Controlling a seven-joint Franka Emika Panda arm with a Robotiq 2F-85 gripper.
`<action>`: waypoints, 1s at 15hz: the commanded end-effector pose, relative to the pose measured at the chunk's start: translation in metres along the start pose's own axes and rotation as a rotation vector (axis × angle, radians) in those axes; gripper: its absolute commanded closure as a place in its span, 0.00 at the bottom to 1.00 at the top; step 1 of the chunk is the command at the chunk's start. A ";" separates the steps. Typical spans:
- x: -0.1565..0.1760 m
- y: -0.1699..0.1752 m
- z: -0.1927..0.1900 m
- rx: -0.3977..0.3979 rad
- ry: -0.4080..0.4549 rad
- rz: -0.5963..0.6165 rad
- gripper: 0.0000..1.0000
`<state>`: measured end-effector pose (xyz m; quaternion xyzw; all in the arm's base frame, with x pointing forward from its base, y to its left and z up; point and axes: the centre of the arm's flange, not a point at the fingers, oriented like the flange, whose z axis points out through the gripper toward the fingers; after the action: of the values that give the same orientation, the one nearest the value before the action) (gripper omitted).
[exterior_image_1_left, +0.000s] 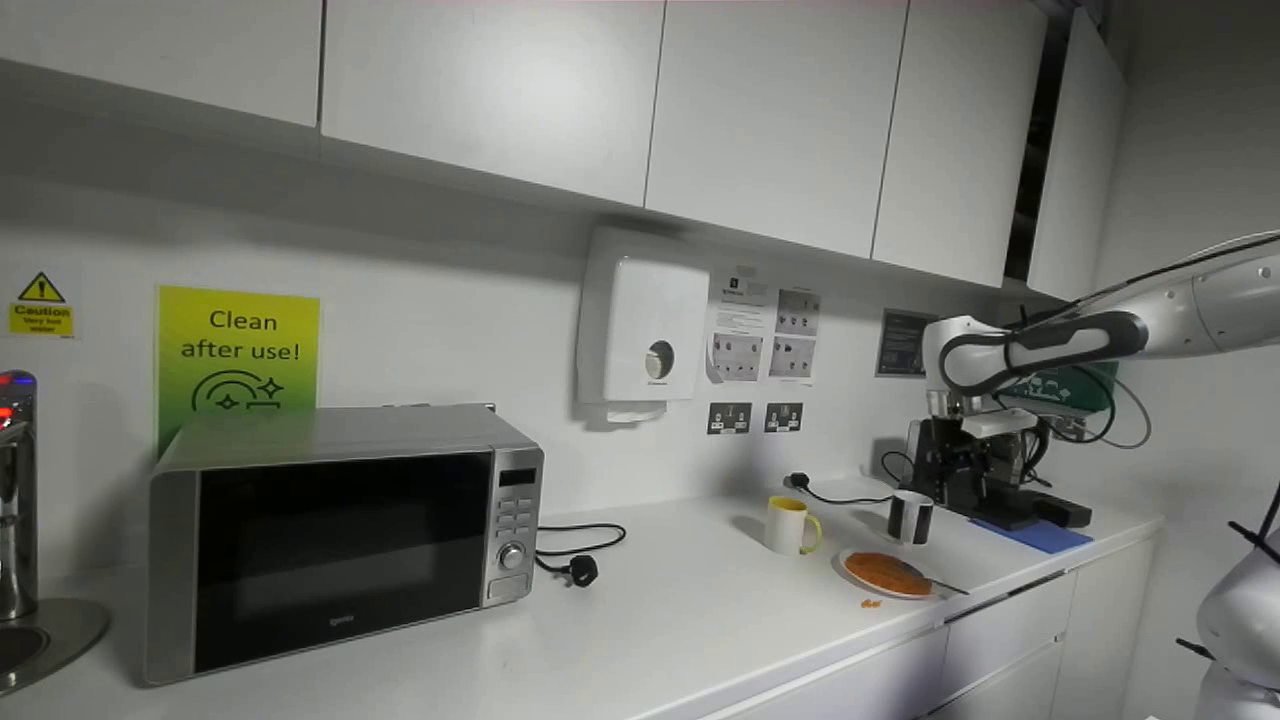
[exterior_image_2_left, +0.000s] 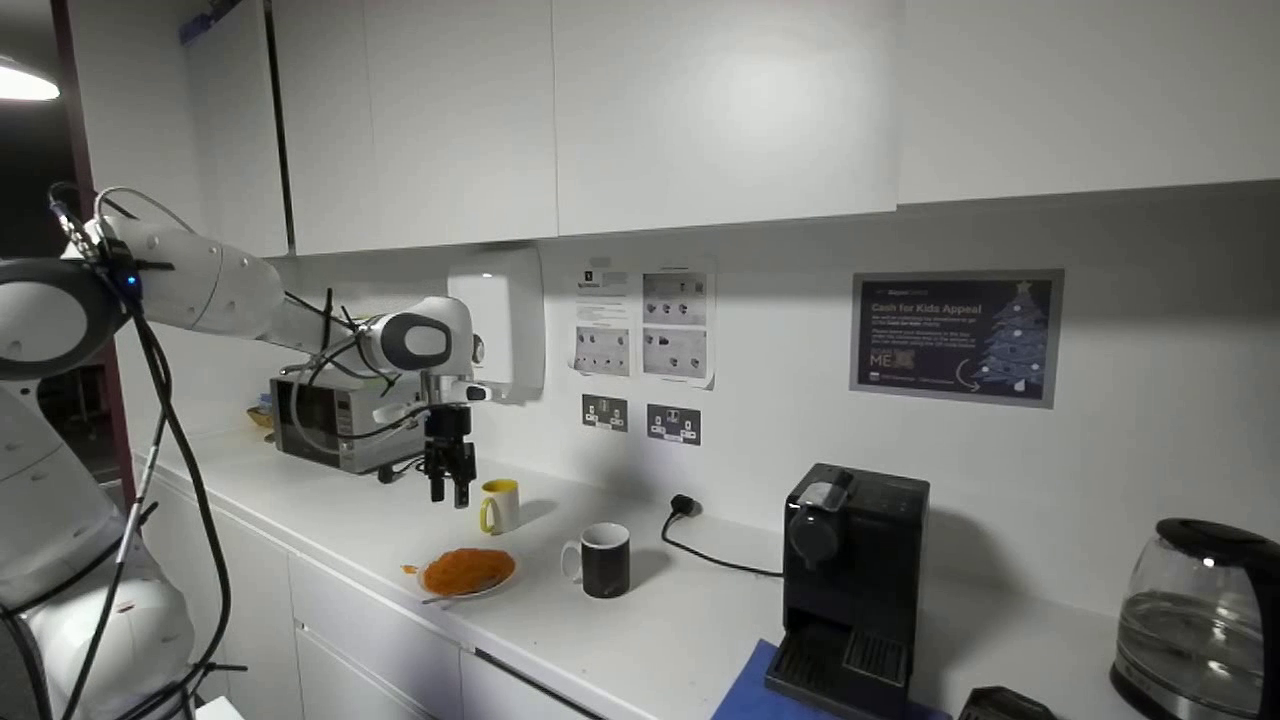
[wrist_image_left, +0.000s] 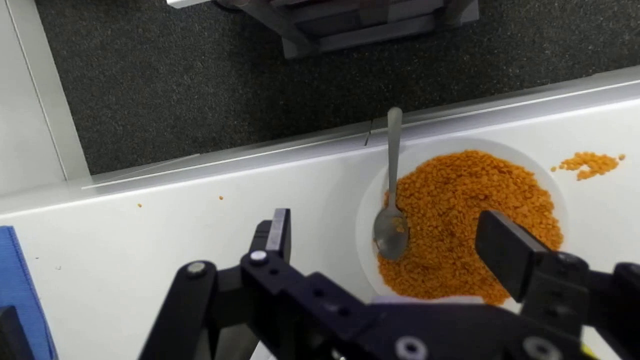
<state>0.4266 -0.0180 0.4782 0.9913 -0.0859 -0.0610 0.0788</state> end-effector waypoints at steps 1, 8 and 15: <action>-0.002 0.014 0.029 0.019 0.012 -0.068 0.00; -0.001 0.007 0.030 0.026 -0.009 -0.052 0.00; -0.005 0.002 0.064 0.015 -0.076 -0.101 0.00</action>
<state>0.4154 -0.0263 0.4326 0.9926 -0.0591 -0.0904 0.0550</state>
